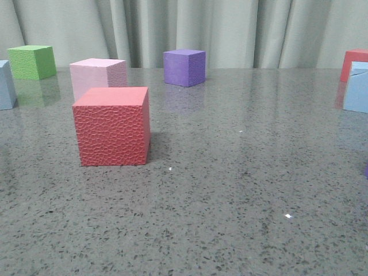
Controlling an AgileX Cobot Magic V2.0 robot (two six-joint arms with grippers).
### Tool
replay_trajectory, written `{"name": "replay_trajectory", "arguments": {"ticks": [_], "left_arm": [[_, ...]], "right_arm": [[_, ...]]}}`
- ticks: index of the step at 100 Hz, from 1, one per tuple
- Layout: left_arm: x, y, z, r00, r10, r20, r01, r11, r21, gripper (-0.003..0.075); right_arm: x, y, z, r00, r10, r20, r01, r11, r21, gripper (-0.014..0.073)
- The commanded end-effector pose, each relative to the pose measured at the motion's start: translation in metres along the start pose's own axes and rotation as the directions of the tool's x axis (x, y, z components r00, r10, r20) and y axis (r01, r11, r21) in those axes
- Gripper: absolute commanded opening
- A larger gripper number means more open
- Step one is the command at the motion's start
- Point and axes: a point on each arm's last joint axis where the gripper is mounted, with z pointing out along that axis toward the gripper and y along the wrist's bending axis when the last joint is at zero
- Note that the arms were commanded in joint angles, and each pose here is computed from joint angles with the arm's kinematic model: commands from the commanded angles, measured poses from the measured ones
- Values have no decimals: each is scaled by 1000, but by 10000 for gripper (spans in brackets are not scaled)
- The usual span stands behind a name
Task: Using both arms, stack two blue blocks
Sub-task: 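Open the right gripper and lower it over the light blue cube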
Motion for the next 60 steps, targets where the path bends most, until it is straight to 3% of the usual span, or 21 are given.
{"name": "replay_trajectory", "arguments": {"ticks": [1,60], "left_arm": [[-11,-3,-8,996,1,91,-2,1000,14,652],[-11,-3,-8,996,0,90,-2,1000,15,652]], "right_arm": [[-23,3,11,997,26,77,-26,1000,-8,639],[-85,-7,135,980,167,-110,-155,982,110,639]]}}
